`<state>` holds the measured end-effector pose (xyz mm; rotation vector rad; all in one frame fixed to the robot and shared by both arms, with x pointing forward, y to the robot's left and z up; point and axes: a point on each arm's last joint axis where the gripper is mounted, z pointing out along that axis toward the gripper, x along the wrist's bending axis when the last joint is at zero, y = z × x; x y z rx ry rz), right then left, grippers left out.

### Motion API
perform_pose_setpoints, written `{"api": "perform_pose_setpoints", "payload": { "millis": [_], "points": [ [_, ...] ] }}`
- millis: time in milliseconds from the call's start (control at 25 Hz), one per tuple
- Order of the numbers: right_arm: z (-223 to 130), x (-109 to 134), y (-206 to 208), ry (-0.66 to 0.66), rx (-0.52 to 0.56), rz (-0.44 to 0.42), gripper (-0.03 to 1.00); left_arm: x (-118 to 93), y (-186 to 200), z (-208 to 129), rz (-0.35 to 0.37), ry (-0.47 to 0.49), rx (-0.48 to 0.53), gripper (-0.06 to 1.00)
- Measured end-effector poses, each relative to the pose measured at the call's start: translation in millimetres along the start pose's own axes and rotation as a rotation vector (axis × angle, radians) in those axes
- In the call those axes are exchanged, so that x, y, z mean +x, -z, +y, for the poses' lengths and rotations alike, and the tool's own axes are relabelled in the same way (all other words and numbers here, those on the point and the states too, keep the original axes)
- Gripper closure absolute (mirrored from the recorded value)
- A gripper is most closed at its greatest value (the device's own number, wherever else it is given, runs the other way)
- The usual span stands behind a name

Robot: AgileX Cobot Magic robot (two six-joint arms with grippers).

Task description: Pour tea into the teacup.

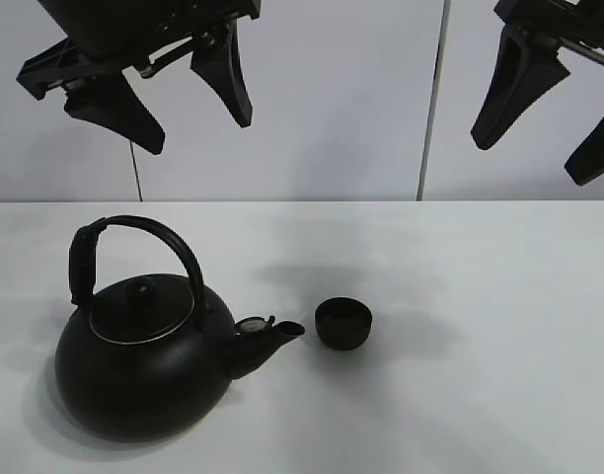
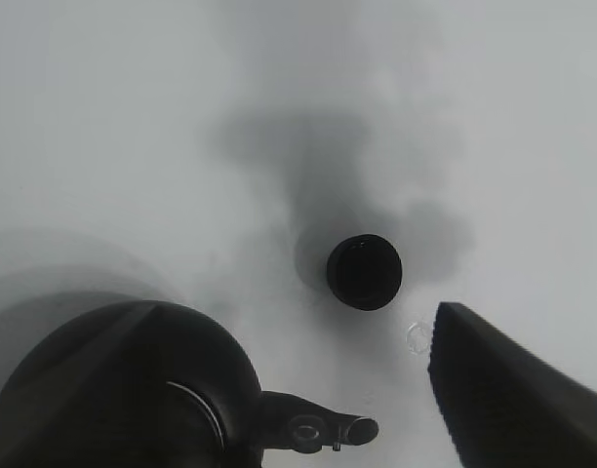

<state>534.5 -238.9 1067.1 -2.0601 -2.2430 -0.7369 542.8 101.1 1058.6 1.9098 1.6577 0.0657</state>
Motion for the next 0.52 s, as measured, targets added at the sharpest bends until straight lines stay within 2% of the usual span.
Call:
{"api": "perform_pose_setpoints", "payload": {
  "millis": [520],
  "points": [
    [-0.2,0.0,0.0,0.0,0.002,0.0,0.4,0.0,0.0,-0.5,0.0,0.002,0.006,0.4]
  ]
}}
